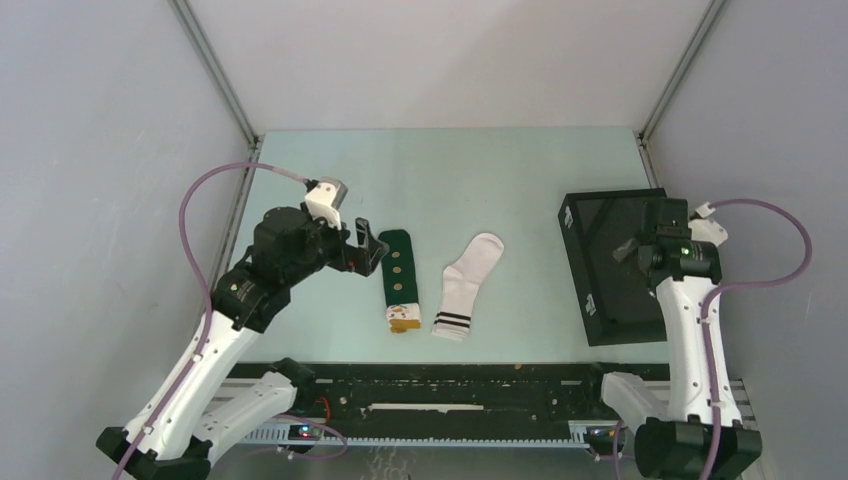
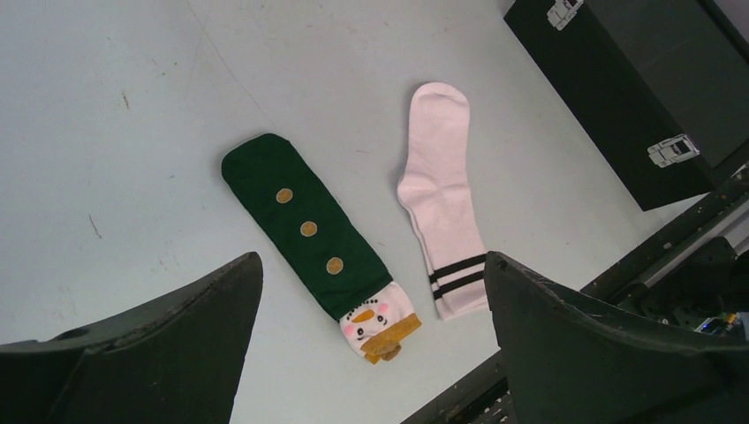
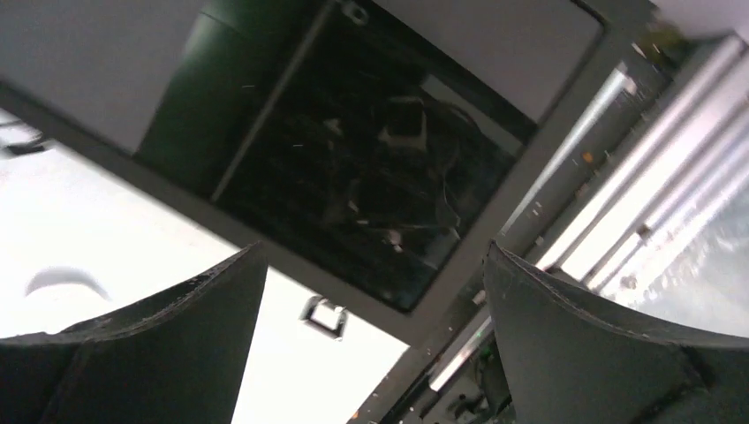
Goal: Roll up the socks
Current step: Move the storage box to the center of the board.
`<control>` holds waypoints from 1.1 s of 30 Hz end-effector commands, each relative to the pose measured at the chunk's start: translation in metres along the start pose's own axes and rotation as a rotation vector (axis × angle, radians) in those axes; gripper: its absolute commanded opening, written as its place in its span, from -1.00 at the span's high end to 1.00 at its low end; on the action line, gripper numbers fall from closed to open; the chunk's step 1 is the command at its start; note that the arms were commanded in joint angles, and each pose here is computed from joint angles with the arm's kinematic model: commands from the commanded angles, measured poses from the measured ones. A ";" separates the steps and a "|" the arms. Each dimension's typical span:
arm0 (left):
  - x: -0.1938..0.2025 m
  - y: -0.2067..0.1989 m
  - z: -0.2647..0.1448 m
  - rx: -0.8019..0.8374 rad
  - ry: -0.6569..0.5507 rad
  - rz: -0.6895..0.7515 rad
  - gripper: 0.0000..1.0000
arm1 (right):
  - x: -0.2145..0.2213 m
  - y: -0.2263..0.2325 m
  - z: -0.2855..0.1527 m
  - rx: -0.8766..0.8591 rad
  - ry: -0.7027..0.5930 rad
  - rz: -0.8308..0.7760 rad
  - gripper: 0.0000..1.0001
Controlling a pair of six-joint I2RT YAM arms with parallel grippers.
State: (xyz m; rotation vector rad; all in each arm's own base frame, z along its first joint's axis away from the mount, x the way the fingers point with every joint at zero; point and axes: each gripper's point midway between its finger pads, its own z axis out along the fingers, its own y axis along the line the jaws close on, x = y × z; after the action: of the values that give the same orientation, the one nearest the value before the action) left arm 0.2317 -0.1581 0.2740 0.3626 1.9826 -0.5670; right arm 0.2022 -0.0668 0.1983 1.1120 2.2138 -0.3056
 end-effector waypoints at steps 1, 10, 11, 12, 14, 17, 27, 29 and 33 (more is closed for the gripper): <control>-0.010 -0.013 -0.003 0.069 -0.052 0.021 -1.00 | 0.017 -0.036 0.016 0.211 0.074 0.156 -0.99; -0.004 -0.023 0.000 0.129 -0.029 0.023 -1.00 | 0.042 -0.057 0.044 0.266 0.120 0.324 -0.99; -0.004 -0.024 0.000 0.136 -0.028 0.023 -1.00 | 0.046 -0.060 0.045 0.275 0.125 0.337 -0.99; -0.003 -0.024 0.001 0.136 -0.025 0.021 -1.00 | 0.047 -0.062 0.047 0.276 0.125 0.348 -0.99; -0.003 -0.025 0.002 0.143 -0.023 0.020 -1.00 | 0.051 -0.066 0.050 0.275 0.130 0.377 -0.99; -0.002 -0.026 0.004 0.149 -0.014 0.020 -1.00 | 0.055 -0.068 0.052 0.252 0.124 0.399 -0.99; -0.003 -0.029 0.006 0.160 0.000 0.018 -1.00 | 0.063 -0.063 0.065 0.152 0.135 0.483 -0.99; -0.004 -0.029 0.005 0.158 -0.002 0.017 -1.00 | 0.065 -0.060 0.070 0.138 0.149 0.485 -0.99; -0.004 -0.029 0.004 0.153 0.000 0.017 -1.00 | 0.065 -0.057 0.077 0.123 0.157 0.486 -0.99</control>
State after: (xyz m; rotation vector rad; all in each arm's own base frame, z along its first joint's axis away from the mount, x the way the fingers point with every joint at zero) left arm 0.2251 -0.1809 0.2739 0.4534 1.9724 -0.6912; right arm 0.1502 -0.0949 0.0973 1.7726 1.9922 -0.2052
